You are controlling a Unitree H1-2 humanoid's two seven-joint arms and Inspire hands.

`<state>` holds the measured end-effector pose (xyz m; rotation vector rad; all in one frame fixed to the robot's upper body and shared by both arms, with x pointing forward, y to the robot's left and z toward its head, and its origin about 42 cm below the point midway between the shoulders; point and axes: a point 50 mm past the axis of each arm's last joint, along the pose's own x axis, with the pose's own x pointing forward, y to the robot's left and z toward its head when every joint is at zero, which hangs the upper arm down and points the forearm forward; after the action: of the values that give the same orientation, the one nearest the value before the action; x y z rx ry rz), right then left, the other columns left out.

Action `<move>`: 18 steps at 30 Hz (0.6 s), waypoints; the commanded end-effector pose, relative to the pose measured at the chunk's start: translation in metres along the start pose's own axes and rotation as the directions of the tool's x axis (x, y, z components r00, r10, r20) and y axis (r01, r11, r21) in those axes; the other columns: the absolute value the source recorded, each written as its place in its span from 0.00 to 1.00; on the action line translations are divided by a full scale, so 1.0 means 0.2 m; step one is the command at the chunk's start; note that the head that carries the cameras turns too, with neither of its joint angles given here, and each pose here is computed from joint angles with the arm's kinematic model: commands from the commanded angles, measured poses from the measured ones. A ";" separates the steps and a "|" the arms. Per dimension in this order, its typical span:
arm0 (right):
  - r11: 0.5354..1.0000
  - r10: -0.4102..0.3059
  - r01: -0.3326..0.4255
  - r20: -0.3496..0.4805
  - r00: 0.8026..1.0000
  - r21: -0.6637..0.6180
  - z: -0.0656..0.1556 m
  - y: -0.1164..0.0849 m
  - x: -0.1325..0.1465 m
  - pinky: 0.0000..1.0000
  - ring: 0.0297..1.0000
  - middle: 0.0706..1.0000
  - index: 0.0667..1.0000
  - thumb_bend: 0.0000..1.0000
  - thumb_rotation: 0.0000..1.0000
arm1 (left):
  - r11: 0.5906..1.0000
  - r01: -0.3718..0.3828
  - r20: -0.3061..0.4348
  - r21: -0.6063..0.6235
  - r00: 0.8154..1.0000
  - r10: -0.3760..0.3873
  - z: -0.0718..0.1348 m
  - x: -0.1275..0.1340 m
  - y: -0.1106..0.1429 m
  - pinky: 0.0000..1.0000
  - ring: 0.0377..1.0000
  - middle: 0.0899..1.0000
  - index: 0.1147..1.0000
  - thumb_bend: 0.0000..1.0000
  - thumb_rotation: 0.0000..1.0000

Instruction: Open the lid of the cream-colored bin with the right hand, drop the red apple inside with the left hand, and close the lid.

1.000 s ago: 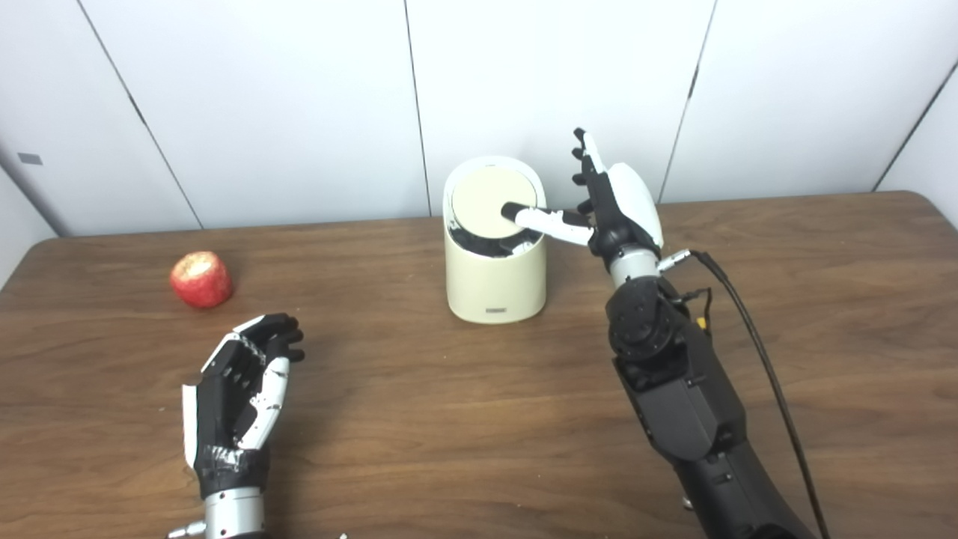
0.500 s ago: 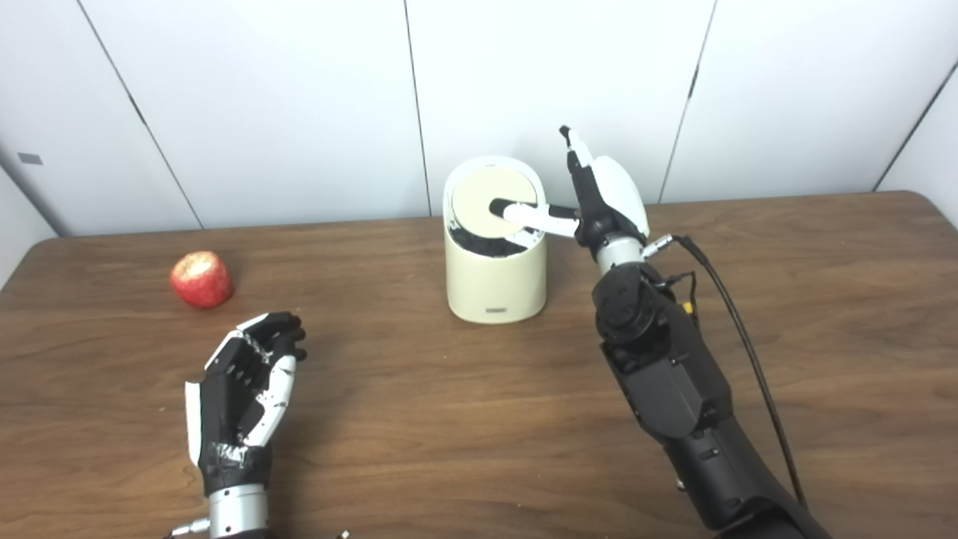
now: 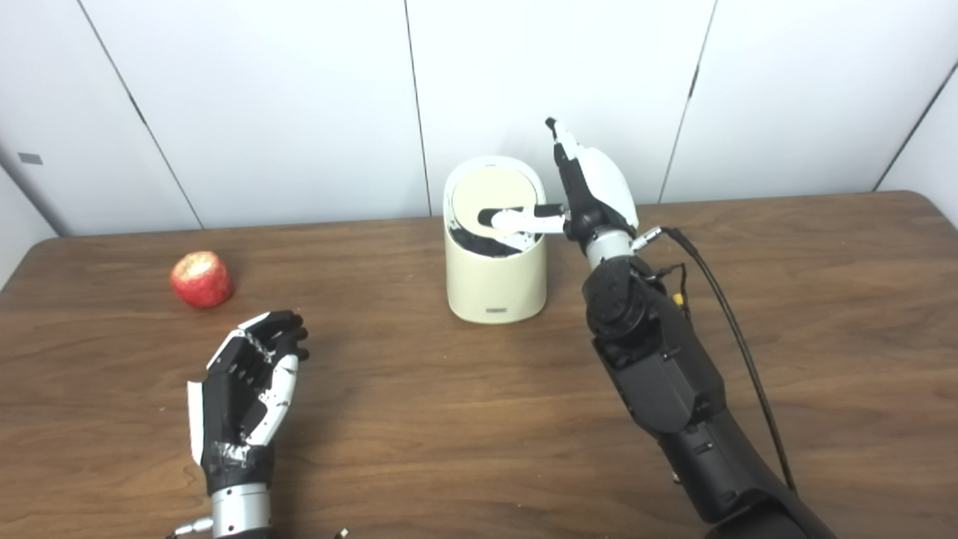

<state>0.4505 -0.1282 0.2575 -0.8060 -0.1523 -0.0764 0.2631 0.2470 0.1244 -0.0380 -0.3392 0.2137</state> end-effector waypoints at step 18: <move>0.997 -0.063 0.066 0.064 0.996 -0.046 0.06 -0.08 0.01 0.90 0.98 0.99 1.00 0.96 0.42 | 1.000 -0.005 0.019 -0.006 1.000 0.005 0.00 0.01 -0.03 0.58 0.64 0.64 0.60 0.31 0.25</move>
<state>0.4495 -0.1229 0.2707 -0.8741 -0.2264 -0.1004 0.2636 0.2459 0.1244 -0.0413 -0.3377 0.2166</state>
